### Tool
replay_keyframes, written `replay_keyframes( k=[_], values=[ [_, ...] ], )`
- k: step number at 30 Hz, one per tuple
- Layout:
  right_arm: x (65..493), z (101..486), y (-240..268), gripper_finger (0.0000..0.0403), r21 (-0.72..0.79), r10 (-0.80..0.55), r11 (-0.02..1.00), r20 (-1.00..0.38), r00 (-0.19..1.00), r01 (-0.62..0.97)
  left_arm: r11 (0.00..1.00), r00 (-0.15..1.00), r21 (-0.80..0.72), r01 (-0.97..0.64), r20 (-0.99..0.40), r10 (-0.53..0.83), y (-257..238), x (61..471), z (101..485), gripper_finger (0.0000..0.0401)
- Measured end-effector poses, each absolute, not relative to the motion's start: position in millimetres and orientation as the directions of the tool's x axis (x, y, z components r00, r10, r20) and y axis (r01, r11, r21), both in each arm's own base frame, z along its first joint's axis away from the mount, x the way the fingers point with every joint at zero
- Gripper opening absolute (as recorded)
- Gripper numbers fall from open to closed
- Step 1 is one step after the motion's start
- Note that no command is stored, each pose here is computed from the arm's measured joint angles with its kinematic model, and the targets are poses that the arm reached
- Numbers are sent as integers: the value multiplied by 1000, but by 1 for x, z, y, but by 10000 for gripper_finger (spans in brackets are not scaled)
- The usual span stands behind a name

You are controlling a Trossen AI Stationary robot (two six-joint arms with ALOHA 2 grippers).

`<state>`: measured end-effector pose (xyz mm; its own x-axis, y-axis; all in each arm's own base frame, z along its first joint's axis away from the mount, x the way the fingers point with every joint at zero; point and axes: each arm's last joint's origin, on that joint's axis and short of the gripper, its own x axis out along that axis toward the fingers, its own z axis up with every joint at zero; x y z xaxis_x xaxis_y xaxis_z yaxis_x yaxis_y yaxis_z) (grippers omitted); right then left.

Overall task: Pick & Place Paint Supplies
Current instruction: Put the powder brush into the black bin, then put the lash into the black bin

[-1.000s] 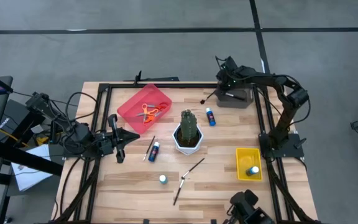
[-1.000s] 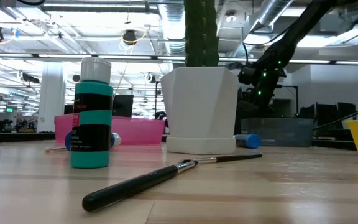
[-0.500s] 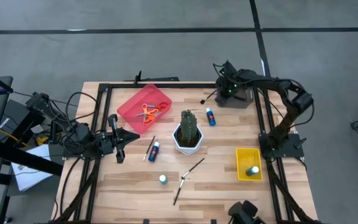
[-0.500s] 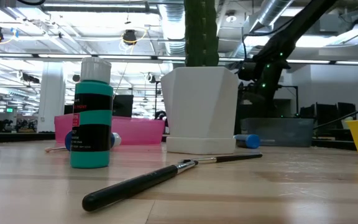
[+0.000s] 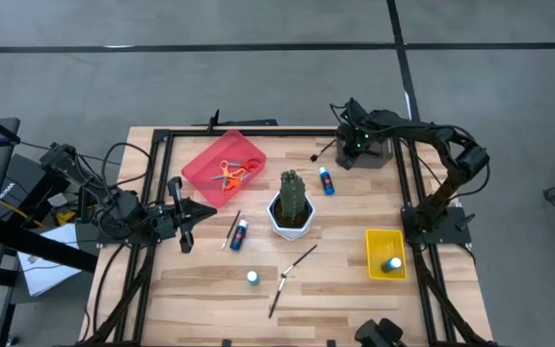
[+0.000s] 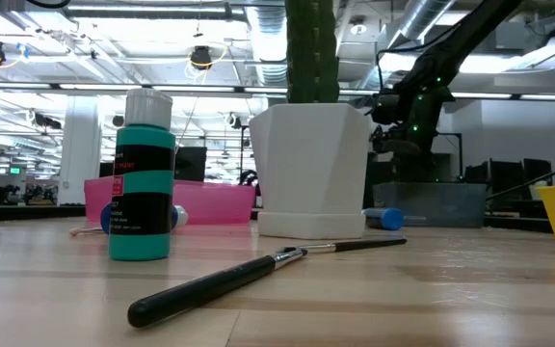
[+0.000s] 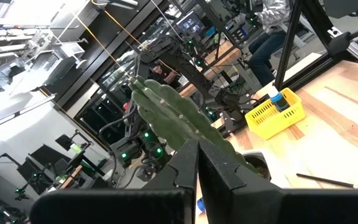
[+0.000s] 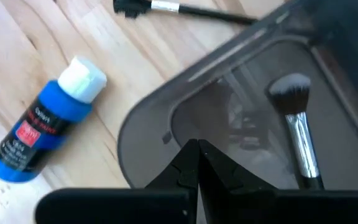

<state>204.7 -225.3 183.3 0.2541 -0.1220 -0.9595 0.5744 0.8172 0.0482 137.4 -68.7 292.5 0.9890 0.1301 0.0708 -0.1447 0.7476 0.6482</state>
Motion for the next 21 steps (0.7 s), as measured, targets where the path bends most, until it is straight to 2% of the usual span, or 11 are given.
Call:
replay_keyframes(
  k=[8,13,21],
  values=[
    [203,183,-224,0,50,-109,820,-964,242,570,748,989,648,-145,71,130,-69,137,293,7],
    [208,199,-228,0,14,-209,840,-914,347,542,754,989,640,-145,71,130,-69,137,293,7],
    [197,254,-211,21,-94,-320,904,-796,513,417,753,988,641,-148,71,134,-68,138,293,7]
  ],
)
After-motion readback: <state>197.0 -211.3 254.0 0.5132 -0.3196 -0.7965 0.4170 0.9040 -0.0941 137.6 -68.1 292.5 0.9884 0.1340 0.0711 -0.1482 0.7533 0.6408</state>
